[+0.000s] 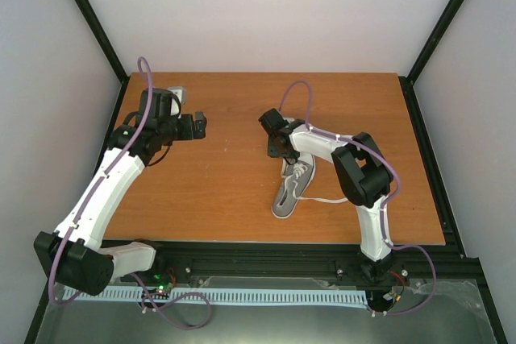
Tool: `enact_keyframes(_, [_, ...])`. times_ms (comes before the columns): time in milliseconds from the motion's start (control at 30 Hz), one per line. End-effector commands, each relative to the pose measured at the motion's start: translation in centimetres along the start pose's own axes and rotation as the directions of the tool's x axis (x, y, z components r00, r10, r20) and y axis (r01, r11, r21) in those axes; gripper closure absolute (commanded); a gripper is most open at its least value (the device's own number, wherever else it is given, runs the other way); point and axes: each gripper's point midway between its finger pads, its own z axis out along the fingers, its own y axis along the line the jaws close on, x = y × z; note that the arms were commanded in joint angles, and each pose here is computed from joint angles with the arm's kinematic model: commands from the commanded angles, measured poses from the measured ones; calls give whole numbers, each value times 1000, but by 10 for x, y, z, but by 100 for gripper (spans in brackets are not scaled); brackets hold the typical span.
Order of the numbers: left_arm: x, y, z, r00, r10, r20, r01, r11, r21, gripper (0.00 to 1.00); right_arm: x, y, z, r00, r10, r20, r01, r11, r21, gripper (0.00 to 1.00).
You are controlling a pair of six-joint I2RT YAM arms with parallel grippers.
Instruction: Tie the shoes
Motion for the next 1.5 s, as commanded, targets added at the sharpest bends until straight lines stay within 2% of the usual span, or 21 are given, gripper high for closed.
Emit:
enact_keyframes(0, [-2,0,-4,1000,12,6,-12,1000,10,0,14,-6,13,999,6,-54,-5,1000,20,59])
enact_keyframes(167, [-1,-1,-4,1000,12,5,-12,1000,19,0,13,-9,11,999,19,-47,-18,1000,12,66])
enact_keyframes(367, [-1,-1,-5,1000,12,7,-12,1000,14,0,5,-6,5,999,0,-44,0,1000,-5,96])
enact_keyframes(400, [-1,0,-5,1000,12,6,-12,1000,14,0,3,-5,3,999,4,-43,-5,1000,-20,97])
enact_keyframes(600, [0,-3,-3,1000,13,4,-13,999,30,0,-23,10,-45,999,12,50,-4,987,-163,97])
enact_keyframes(733, [15,-38,-2,998,-38,-49,47,980,194,1,-35,8,-89,990,23,138,10,974,-228,97])
enact_keyframes(833, [46,-83,3,993,-64,-101,95,935,341,3,-34,-3,-110,984,33,175,9,971,-238,97])
enact_keyframes(933, [85,-133,10,984,-50,-168,124,875,469,6,-26,-11,-119,982,44,184,2,970,-244,97])
enact_keyframes(1000, [110,-153,19,975,-55,-217,162,843,513,10,-21,-16,-124,979,62,193,-11,967,-255,97])
enact_keyframes(1133, [151,-181,33,967,10,-254,136,824,550,13,-12,-26,-128,976,84,203,-29,965,-261,97])
enact_keyframes(1267, [173,-205,46,966,73,-250,90,808,583,17,-8,-30,-133,972,96,216,-36,963,-268,97])
enact_keyframes(1467, [189,-231,69,964,135,-229,34,791,610,29,-4,-35,-135,969,99,228,-35,963,-268,97])
